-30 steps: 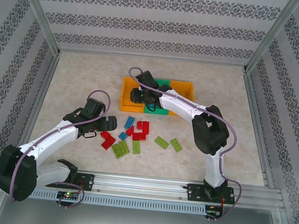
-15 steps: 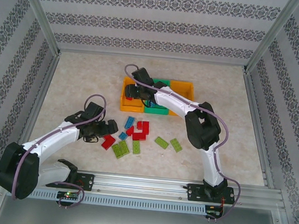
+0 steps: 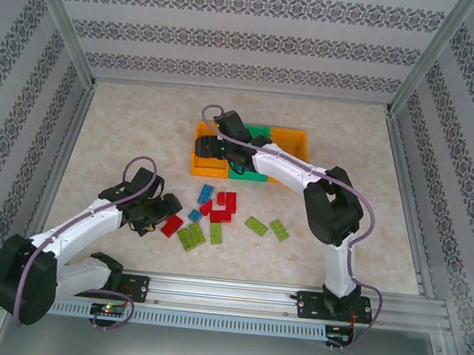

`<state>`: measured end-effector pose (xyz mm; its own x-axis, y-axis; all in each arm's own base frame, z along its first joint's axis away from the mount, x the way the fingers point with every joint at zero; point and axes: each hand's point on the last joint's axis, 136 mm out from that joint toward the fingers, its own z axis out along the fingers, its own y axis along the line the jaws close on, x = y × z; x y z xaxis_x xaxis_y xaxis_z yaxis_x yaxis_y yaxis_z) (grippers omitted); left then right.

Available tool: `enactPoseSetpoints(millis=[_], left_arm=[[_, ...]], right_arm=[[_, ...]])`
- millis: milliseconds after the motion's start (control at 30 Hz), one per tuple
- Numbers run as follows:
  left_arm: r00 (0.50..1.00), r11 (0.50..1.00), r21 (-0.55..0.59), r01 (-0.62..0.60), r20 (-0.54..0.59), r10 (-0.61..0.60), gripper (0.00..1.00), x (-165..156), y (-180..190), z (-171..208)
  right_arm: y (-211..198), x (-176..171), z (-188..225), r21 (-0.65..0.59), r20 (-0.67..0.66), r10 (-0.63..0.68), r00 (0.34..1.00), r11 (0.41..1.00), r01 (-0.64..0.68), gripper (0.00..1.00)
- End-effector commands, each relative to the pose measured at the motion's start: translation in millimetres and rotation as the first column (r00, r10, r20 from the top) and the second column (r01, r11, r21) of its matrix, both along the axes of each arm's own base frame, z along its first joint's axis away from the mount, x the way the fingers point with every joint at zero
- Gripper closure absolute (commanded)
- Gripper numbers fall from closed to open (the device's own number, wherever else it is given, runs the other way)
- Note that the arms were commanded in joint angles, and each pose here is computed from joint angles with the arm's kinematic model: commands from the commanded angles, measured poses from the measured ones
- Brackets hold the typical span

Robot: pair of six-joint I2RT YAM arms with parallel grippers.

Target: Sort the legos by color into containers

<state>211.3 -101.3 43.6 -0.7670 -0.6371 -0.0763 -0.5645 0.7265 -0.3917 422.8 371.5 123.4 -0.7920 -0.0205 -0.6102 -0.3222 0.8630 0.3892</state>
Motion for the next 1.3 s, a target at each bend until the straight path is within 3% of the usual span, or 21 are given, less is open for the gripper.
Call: enactPoseSetpoints(millis=[0, 433, 533, 833, 933, 1100, 1267], left_arm=[[0.998, 0.998, -0.003, -0.055, -0.009, 0.055, 0.12, 10, 2, 5], [1.000, 0.999, 0.047, -0.005, -0.029, 0.007, 0.27, 40, -4, -4], [0.999, 0.998, 0.067, -0.001, -0.040, 0.004, 0.35, 40, -1, -9], [0.996, 0.997, 0.073, 0.025, -0.086, -0.018, 0.44, 35, -2, -28], [0.995, 0.995, 0.090, 0.036, -0.097, -0.027, 0.53, 34, 1, -31], [0.998, 0.990, 0.133, 0.045, -0.054, -0.038, 0.71, 45, 8, -15], [0.996, 0.983, 0.176, 0.061, 0.047, -0.070, 0.74, 71, 10, 20]], right_arm=[[-11, -2, 19, 0.033, 0.052, 0.002, 0.999, 0.999, -0.004, 0.17], [-72, -38, 26, 0.041, 0.143, -0.068, 0.987, 0.997, 0.063, 0.15], [-88, -46, 26, 0.025, 0.149, -0.081, 0.985, 0.997, 0.078, 0.14], [-142, -64, 8, -0.033, 0.133, -0.169, 0.977, 0.984, 0.175, 0.11], [-157, -70, 4, -0.040, 0.128, -0.196, 0.972, 0.978, 0.203, 0.11], [-171, -81, -1, -0.063, 0.129, -0.211, 0.969, 0.973, 0.221, 0.11], [-183, -94, -16, -0.099, 0.103, -0.223, 0.969, 0.967, 0.233, 0.11]])
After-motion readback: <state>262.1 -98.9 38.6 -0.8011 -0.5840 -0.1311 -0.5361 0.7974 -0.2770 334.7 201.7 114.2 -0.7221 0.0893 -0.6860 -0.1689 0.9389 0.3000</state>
